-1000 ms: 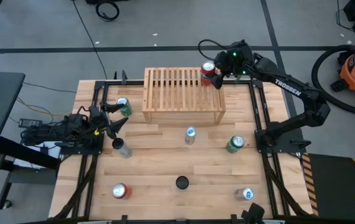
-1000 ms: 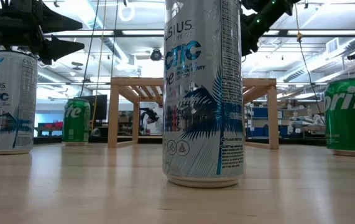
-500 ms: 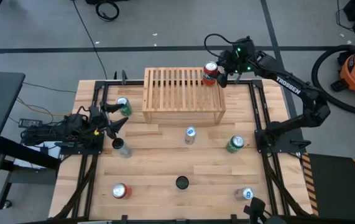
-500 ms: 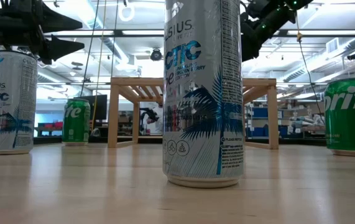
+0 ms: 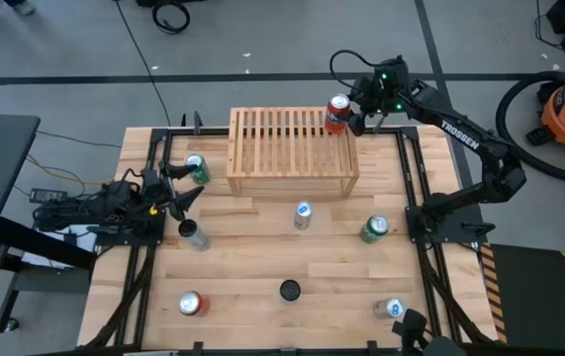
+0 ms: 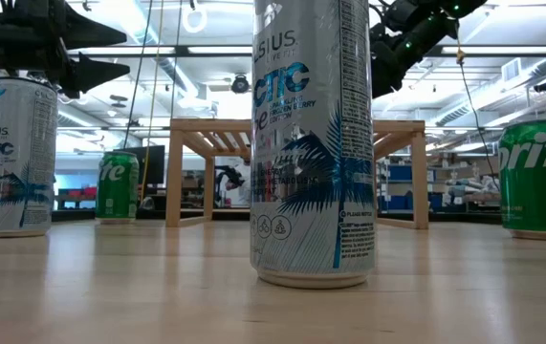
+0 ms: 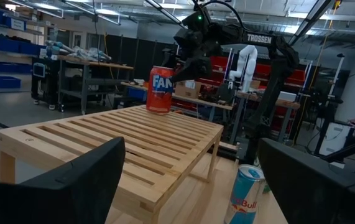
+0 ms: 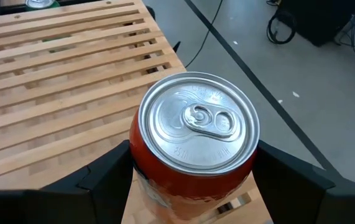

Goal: Place canned beverage on shelf
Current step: Put the top red soda can on the shelf, then put the right green soda can on the shelf

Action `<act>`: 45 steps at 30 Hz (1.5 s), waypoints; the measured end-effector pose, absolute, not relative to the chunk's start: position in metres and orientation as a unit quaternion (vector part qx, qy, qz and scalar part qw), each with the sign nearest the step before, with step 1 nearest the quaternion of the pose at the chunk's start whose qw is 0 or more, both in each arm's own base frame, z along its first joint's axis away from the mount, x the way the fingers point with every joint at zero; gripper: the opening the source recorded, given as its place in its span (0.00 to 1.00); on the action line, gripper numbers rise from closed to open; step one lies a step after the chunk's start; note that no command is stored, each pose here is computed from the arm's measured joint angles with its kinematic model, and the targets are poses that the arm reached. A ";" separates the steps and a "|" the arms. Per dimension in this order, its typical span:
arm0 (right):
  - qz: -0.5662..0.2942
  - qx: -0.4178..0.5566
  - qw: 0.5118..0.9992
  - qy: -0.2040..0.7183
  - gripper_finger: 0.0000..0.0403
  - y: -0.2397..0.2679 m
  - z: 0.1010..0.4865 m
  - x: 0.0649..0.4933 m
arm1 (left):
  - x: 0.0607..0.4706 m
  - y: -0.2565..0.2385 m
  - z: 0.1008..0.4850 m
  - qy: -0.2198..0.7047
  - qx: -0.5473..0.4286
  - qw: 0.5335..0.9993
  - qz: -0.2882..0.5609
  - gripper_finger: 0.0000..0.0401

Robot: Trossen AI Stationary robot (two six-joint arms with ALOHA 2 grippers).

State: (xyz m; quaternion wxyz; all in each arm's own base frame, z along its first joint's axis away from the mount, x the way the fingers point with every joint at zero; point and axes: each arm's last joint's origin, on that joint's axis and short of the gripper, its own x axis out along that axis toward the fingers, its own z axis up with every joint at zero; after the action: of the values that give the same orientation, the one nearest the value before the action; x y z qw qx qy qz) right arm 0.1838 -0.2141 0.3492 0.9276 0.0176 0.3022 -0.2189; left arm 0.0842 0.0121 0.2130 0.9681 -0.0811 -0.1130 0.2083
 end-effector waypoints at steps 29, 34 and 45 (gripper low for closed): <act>-0.213 0.013 0.930 0.298 0.93 -0.201 0.359 0.173 | 0.084 0.012 0.215 -0.122 -0.082 0.967 0.208 0.92; -0.224 0.018 0.935 0.276 0.93 -0.187 0.373 0.162 | 0.084 0.012 0.215 -0.121 -0.082 0.967 0.208 0.92; -0.223 0.105 0.934 0.258 0.93 -0.137 0.392 0.136 | 0.084 0.012 0.215 -0.122 -0.081 0.967 0.208 0.92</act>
State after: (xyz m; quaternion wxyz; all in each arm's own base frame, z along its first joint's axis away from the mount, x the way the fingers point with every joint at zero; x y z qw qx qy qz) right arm 0.1357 -0.1369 0.3922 0.9341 0.1052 0.2579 -0.2234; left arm 0.0838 0.0121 0.2149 0.9671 -0.0812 -0.1225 0.2077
